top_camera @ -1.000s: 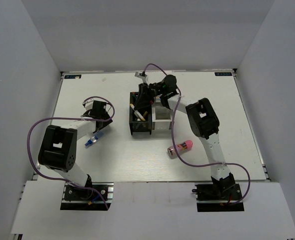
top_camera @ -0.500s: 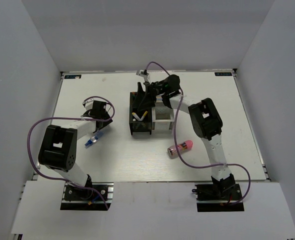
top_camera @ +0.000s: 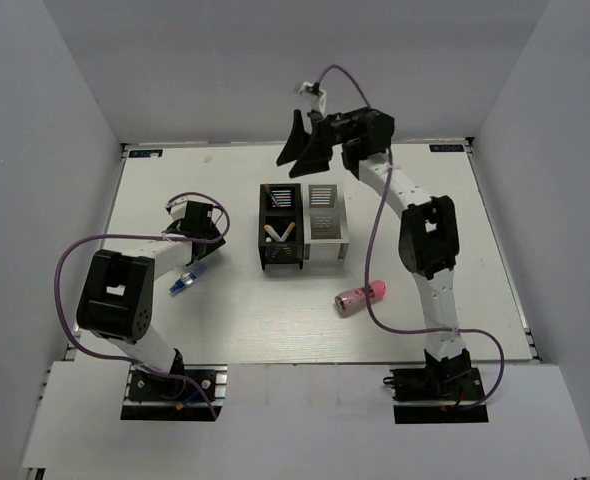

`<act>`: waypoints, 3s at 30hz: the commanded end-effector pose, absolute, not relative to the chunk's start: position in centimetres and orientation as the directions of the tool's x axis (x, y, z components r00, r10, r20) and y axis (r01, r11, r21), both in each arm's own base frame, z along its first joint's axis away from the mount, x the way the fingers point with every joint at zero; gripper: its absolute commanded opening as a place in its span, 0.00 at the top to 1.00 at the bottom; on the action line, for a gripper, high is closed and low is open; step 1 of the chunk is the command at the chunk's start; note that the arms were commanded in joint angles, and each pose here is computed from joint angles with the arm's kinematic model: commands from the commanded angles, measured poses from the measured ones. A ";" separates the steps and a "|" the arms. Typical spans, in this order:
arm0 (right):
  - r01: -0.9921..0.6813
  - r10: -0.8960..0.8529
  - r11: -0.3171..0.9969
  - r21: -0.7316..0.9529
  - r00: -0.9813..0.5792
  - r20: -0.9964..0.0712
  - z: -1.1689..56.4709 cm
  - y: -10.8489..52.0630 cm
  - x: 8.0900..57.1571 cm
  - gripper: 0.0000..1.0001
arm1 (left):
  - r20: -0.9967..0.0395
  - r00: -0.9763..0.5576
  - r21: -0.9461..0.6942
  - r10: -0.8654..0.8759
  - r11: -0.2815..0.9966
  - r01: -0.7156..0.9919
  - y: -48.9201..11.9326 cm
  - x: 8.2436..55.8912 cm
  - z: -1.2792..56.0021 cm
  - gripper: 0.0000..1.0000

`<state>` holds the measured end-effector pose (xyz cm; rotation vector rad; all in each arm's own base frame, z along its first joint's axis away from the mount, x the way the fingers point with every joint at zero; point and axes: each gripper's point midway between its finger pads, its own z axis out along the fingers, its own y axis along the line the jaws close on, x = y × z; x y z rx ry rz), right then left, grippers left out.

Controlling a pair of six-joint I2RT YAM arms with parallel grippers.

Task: Sort the stationery into containers
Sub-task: Pick up the stationery from the center of the board.

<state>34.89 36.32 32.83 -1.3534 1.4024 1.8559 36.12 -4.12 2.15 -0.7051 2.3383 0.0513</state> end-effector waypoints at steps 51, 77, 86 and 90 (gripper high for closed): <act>-0.801 -0.258 0.543 -0.253 0.128 -0.958 36.4 17.4 33.1 0.11 | -0.513 -0.833 -0.007 -0.206 0.972 -0.235 -5.3 33.3 5.1 0.13; -0.852 -0.259 0.476 -0.217 0.101 -0.961 32.8 17.0 28.0 0.11 | -0.262 -0.964 0.193 -0.035 0.977 -0.088 -3.8 29.8 0.7 0.78; -0.857 -0.321 0.479 -0.190 0.030 -0.947 28.6 16.5 28.4 0.98 | -0.595 -0.796 -0.008 -0.109 0.991 -0.130 -5.7 33.1 12.3 1.00; -0.754 -0.372 0.611 -0.241 -0.004 -0.928 26.1 14.4 32.0 0.83 | -0.750 -0.641 -0.213 -0.163 0.977 0.000 -9.0 34.5 19.7 1.00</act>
